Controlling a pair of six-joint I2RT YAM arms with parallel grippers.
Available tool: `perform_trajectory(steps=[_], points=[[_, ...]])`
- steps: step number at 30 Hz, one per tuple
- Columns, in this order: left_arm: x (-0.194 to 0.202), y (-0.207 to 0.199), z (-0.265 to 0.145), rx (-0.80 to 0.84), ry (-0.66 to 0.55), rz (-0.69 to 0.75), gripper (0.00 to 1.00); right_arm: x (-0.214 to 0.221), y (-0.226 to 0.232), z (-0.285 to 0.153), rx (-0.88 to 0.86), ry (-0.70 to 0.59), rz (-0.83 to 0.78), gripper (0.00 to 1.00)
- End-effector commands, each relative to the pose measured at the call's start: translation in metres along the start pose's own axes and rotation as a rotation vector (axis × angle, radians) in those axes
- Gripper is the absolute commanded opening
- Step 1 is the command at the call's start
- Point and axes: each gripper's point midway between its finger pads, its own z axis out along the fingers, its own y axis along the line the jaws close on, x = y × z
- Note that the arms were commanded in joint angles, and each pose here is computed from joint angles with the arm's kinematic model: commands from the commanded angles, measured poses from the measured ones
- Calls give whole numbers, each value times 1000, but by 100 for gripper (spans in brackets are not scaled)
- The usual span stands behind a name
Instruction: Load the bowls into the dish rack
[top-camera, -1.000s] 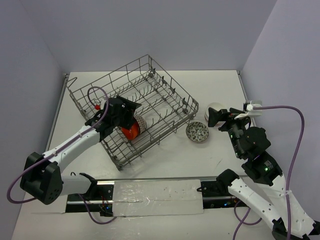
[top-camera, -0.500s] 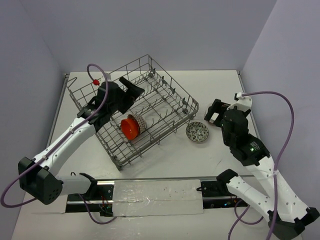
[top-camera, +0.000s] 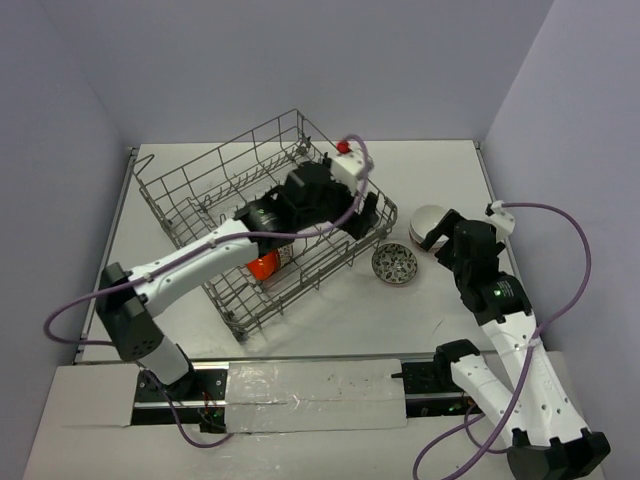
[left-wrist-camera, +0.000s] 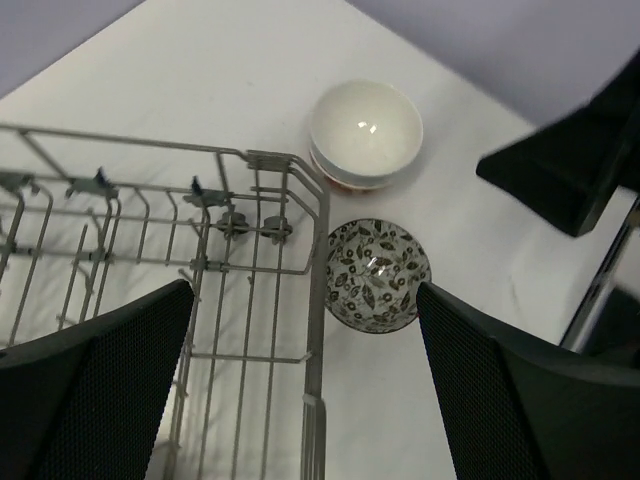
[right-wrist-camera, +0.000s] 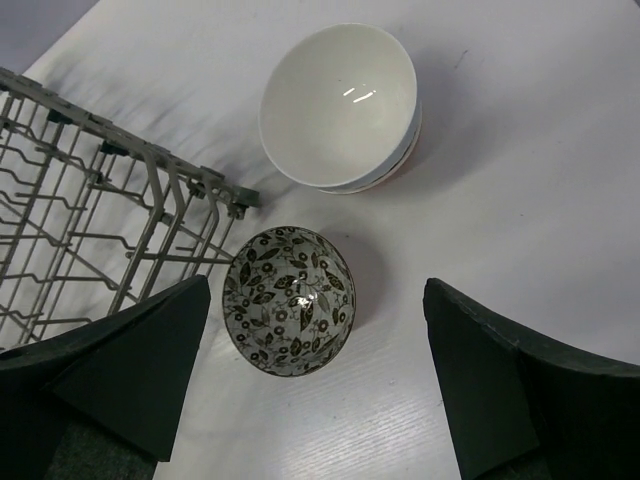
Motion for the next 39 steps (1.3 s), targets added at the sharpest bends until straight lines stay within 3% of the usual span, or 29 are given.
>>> perform_trajectory(steps=[1,8,13,17,28,39], points=[[-12,-26,16,99,-35,325,99,9,-1,4,11,41,29,94],[-21,-37,3,149,-117,294,99,60,-8,34,32,178,54,81],[-6,-33,-12,145,-100,286,99,89,-18,54,64,245,67,75],[-6,-30,-30,129,-129,273,99,94,-18,67,61,239,72,68],[38,-24,-42,142,-52,297,99,114,-14,93,45,290,42,50],[50,-35,-39,222,-17,340,99,119,-15,101,53,302,5,44]])
